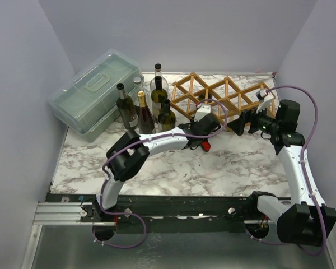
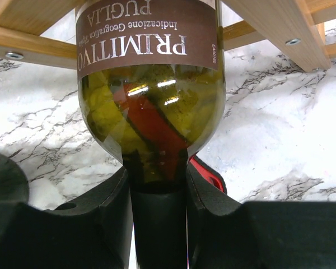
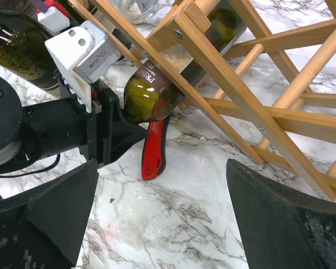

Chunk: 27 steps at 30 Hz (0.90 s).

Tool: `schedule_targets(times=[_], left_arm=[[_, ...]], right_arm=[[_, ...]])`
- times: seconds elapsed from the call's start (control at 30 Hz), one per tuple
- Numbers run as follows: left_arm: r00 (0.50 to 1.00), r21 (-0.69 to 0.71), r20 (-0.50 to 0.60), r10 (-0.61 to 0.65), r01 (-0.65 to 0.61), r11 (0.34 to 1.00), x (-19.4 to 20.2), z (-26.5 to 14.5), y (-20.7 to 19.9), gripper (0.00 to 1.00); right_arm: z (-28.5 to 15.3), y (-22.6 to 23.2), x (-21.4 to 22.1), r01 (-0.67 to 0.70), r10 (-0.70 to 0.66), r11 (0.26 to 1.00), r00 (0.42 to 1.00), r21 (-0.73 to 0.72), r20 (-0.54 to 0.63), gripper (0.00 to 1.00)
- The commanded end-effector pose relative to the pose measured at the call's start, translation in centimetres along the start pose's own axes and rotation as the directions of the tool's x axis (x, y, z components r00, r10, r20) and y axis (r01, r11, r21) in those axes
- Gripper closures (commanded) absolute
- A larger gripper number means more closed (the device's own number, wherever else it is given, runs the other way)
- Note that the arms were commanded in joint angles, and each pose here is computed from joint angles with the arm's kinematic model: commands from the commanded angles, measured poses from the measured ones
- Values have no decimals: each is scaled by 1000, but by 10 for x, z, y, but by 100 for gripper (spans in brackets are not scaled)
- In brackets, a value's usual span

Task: Take the wine bottle off the wine rack
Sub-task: Pick up the wine bottle from the wine rack.

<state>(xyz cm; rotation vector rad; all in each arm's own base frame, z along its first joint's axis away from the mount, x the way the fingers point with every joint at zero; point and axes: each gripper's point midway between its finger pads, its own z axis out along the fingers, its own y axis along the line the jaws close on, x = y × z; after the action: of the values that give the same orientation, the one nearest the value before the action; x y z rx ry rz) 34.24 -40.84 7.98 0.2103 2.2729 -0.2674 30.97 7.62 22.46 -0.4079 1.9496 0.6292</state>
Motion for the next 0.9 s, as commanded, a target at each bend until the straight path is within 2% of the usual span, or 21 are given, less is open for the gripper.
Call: schedule_targets(times=[0.0,0.87], left_arm=[[992,43,106,-70,66,997,-41,-30,-9,100],[993,60,117,-29,23,998,-20,-61,-6,100]], right_arm=[[-1,0,-7,11,-11,1000,1000,-5,16,1],[1,1,-5,5,-5,1000,1000,-15,12,1]])
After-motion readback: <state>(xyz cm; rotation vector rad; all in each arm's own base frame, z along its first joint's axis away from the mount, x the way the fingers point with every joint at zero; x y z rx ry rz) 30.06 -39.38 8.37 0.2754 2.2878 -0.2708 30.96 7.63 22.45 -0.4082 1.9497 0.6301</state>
